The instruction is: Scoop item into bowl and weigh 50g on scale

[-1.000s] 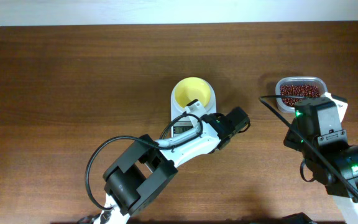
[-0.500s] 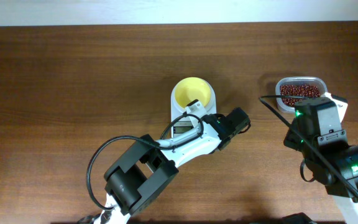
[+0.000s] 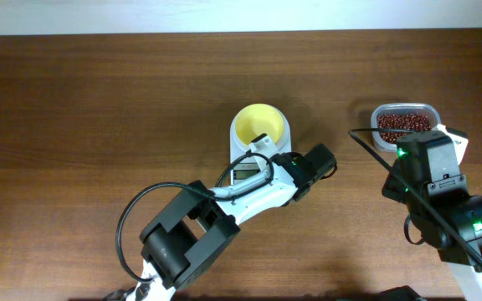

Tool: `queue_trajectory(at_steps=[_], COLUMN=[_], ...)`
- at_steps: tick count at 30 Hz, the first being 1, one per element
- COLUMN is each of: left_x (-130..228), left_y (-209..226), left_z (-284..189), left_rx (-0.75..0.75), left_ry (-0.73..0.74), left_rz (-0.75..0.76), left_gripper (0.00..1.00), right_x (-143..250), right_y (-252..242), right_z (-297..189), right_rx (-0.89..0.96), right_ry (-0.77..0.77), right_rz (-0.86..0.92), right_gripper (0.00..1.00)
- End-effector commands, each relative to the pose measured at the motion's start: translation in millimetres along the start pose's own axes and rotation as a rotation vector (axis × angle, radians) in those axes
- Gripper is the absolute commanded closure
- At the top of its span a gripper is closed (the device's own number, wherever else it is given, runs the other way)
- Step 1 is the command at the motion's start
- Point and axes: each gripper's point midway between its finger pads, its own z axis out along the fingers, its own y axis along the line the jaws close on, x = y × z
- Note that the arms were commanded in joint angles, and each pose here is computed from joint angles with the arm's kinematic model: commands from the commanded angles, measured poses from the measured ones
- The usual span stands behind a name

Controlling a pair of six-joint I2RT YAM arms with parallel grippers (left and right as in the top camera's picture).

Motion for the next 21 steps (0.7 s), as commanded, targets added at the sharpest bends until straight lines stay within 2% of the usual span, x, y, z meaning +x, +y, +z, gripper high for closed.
queue_trajectory(at_steps=[1,10,21], left_x=[18,-15,-23], left_y=[4,-2,10], left_z=[4,-32,-40], left_rx=[-0.011,0.050,0.016], left_ry=[0.085,0.027,0.002], left_rz=[-0.001,-0.041,-0.022], left_gripper=[1.00,1.00,1.00], right_x=[-4,-4,-5], right_y=[2,2,2], right_z=[-5,-5,-5], right_rx=[-0.012,-0.012,-0.012], right_ry=[-0.013,-0.014,-0.014], right_rz=[0.007,0.007,0.007], right_gripper=[0.96,0.96,0.96])
